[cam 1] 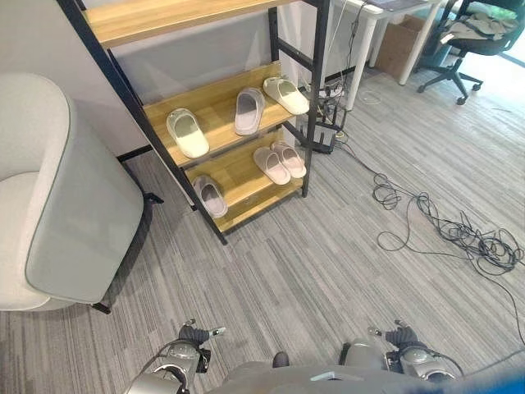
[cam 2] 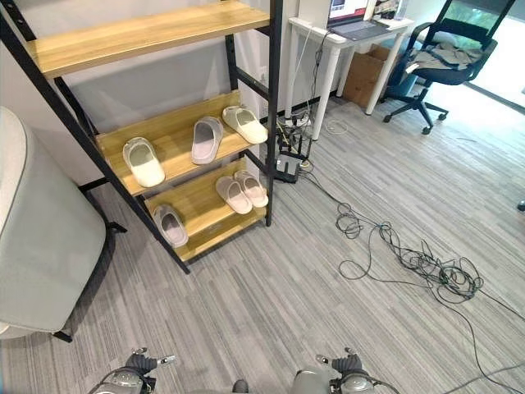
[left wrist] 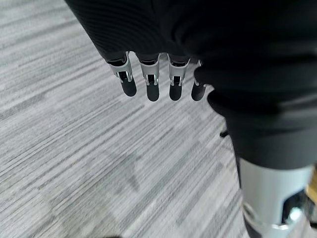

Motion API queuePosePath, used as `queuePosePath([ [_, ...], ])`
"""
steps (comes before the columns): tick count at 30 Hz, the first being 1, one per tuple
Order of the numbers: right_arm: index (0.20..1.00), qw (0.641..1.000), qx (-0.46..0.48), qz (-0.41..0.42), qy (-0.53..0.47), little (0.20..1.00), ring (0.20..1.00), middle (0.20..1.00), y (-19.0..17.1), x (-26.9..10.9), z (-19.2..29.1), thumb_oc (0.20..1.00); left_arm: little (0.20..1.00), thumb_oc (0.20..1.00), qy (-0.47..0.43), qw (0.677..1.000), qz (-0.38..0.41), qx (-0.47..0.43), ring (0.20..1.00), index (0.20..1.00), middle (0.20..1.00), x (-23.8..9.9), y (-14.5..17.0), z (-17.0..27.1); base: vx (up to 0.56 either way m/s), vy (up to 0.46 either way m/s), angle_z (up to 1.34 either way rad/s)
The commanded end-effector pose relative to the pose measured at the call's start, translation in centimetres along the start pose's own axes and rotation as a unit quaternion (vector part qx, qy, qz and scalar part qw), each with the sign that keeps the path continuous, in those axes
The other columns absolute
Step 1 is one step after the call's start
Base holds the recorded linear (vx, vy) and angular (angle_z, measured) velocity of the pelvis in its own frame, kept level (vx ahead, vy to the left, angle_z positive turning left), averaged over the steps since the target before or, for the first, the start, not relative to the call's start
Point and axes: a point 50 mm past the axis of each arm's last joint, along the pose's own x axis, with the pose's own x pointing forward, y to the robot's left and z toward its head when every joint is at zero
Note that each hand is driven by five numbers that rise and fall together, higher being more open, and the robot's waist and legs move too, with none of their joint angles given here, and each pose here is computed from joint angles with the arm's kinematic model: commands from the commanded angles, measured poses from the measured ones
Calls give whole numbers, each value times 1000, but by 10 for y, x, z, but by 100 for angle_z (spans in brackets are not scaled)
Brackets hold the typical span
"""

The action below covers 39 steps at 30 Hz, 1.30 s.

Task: Arrange the slippers neatly on the shoe rack.

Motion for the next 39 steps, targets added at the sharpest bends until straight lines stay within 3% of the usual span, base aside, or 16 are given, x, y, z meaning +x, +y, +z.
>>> queuePosePath([
  [1,1000,1000,-10,-18,-3,1000,1000,1000,-9,3,5,1000,1000,1000,21,999,22,30,1000,1000,1000,-2,7,-21,204,-207,73],
  [8,1000,999,-44,-14,-27,1000,1000,1000,-9,3,13,1000,1000,1000,49,999,9,18,1000,1000,1000,-8,-5,-37,176,-251,43],
  [14,1000,998,-41,-15,-53,1000,1000,1000,-11,5,31,1000,1000,1000,16,1000,-6,23,1000,1000,1000,-6,-15,-16,37,-137,119],
  [22,1000,993,-96,14,-70,1000,1000,1000,8,3,38,1000,1000,1000,78,996,22,22,1000,1000,1000,-8,7,-48,306,199,-7],
  [30,1000,988,-109,17,-110,1000,1000,1000,13,1,58,1000,1000,1000,-25,998,59,27,1000,1000,1000,4,24,8,155,174,-24],
  [35,1000,983,-131,13,-128,1000,1000,1000,11,1,67,1000,1000,1000,-12,998,48,48,1000,1000,1000,2,18,-1,72,-137,24],
  [39,1000,974,-152,25,-165,1000,1000,1000,-2,0,73,1000,1000,1000,34,997,33,64,1000,1000,1000,-3,16,-33,84,-248,62],
])
